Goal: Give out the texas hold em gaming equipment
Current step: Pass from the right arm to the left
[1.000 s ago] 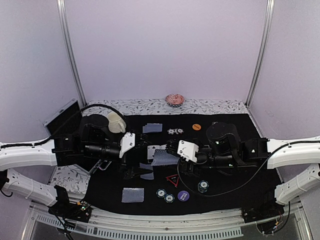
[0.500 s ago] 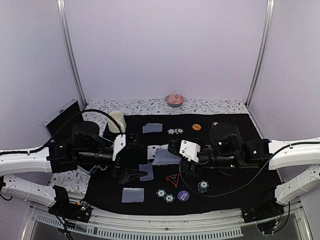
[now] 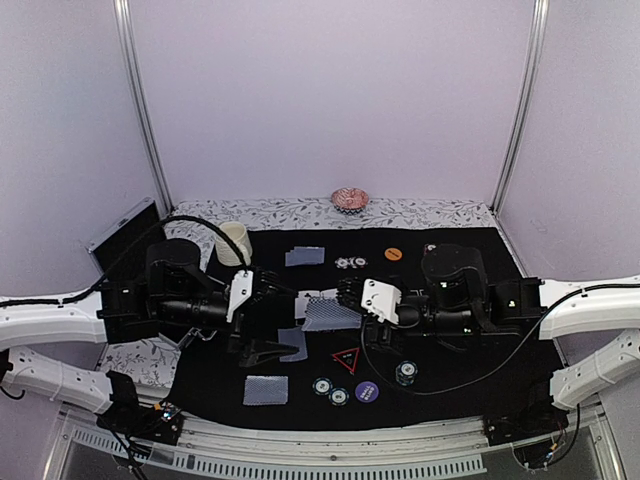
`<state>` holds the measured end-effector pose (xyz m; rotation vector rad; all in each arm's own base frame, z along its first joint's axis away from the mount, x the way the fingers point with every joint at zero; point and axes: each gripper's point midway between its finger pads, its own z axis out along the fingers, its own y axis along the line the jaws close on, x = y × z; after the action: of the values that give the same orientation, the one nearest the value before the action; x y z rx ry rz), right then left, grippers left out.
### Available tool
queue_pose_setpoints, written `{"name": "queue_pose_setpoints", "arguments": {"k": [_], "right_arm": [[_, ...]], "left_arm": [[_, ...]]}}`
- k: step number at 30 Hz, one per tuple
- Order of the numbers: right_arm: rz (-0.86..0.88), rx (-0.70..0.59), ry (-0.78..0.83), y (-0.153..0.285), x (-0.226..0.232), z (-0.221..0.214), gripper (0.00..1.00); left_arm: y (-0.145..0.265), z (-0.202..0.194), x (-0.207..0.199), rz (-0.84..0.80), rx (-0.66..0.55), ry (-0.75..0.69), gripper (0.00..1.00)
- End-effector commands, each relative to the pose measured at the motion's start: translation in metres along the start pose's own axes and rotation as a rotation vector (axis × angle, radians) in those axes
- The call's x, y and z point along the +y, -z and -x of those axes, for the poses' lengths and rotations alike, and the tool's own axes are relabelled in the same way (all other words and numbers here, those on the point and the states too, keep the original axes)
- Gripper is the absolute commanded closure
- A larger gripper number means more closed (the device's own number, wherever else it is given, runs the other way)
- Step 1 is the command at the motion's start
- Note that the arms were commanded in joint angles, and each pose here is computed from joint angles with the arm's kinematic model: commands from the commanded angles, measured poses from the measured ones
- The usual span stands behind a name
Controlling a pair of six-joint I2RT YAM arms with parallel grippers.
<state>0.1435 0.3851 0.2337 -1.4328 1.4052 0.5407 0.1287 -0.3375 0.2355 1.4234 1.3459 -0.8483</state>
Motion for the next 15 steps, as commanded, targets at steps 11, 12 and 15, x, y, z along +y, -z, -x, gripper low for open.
{"name": "queue_pose_setpoints", "arguments": {"k": [11, 12, 15], "right_arm": [[0.003, -0.118, 0.007, 0.008, -0.006, 0.033, 0.47], [0.002, -0.119, 0.007, 0.007, -0.006, 0.033, 0.47], [0.003, -0.119, 0.008, 0.006, -0.006, 0.033, 0.47]], "left_arm": [[-0.016, 0.030, 0.008, -0.083, -0.096, -0.062, 0.02], [-0.019, 0.028, 0.010, -0.078, -0.086, -0.057, 0.02], [-0.022, 0.029, 0.012, -0.077, -0.081, -0.057, 0.02]]}}
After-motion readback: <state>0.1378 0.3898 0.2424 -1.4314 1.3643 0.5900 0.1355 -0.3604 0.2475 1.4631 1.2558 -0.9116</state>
